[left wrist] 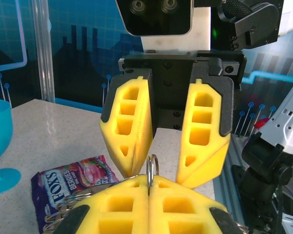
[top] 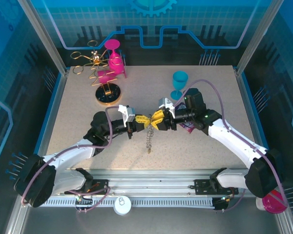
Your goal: Put the keys on the keyring
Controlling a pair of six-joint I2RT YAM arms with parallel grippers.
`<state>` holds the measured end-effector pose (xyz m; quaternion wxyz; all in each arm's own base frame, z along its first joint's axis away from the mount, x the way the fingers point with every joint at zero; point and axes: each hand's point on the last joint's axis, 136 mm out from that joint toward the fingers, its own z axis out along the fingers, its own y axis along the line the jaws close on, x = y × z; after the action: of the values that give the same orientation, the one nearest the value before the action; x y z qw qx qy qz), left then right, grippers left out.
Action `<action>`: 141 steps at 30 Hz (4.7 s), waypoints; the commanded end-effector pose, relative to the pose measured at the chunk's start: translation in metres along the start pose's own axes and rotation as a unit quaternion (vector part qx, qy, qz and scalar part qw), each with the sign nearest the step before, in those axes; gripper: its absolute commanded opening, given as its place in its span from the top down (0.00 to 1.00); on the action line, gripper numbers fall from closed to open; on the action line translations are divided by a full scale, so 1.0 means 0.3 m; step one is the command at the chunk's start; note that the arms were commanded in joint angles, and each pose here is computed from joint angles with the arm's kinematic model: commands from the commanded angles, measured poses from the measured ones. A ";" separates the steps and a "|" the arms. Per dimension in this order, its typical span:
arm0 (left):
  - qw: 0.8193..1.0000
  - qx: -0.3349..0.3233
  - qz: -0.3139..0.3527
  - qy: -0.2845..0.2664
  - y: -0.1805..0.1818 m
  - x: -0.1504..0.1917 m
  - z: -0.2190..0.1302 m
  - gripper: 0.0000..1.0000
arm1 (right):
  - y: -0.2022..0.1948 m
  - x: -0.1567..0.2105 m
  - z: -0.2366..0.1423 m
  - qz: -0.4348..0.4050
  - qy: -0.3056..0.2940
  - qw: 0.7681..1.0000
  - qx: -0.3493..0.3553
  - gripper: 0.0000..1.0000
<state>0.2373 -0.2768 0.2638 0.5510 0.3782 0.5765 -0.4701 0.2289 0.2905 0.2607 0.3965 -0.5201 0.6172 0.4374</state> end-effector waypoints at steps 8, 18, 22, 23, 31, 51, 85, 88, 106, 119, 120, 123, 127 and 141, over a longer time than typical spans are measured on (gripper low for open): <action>0.999 0.032 -0.009 -0.034 -0.035 -0.027 0.003 1.00 | 0.025 -0.049 0.004 -0.021 -0.020 0.999 -0.022 0.83; 0.999 0.036 -0.005 -0.041 -0.039 -0.051 0.006 1.00 | 0.021 -0.009 0.014 -0.021 0.013 0.999 -0.026 0.80; 0.999 0.036 -0.008 -0.040 -0.039 -0.051 0.005 1.00 | 0.025 -0.020 0.016 -0.026 0.011 0.999 -0.035 1.00; 0.999 0.034 -0.008 -0.040 -0.038 -0.051 0.005 1.00 | 0.026 -0.024 0.017 -0.028 0.010 0.999 -0.036 1.00; 0.999 -0.027 0.008 0.028 0.007 -0.006 -0.014 0.71 | 0.029 0.005 -0.017 -0.057 0.061 0.996 -0.006 1.00; 0.991 0.029 0.042 0.124 -0.036 0.039 -0.003 0.71 | 0.050 -0.002 0.014 -0.095 0.126 0.987 0.002 1.00; 0.984 0.041 0.102 0.138 -0.044 0.036 -0.011 1.00 | 0.067 -0.012 0.079 -0.093 0.118 0.989 -0.012 1.00; 0.984 0.033 0.113 0.133 -0.039 0.029 -0.013 1.00 | 0.028 -0.011 0.052 -0.073 0.107 0.991 0.028 0.85; 0.987 0.015 0.128 0.096 -0.026 0.015 -0.012 1.00 | -0.028 0.063 0.013 0.008 0.060 0.992 0.107 0.60; 0.989 0.018 0.123 0.083 -0.033 0.001 -0.011 1.00 | -0.002 0.017 0.068 -0.023 0.047 0.997 0.061 0.83; 0.989 0.017 0.123 0.083 -0.033 0.002 -0.012 1.00 | -0.002 0.017 0.068 -0.024 0.050 0.997 0.060 0.86; 0.989 0.015 0.124 0.082 -0.032 0.002 -0.013 1.00 | 0.002 0.018 0.065 -0.032 0.058 0.996 0.057 1.00; 0.987 0.000 0.124 0.098 -0.013 0.018 -0.016 0.96 | 0.012 0.008 0.055 -0.053 0.076 0.994 0.059 1.00; 0.979 0.024 0.123 0.161 -0.012 0.053 -0.001 0.96 | 0.056 0.012 0.112 -0.125 0.175 0.976 0.022 1.00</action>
<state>0.2368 -0.2703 0.2346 0.4920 0.5069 0.6212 -0.3393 0.2252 0.3035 0.2298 0.3278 -0.6221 0.6640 0.2542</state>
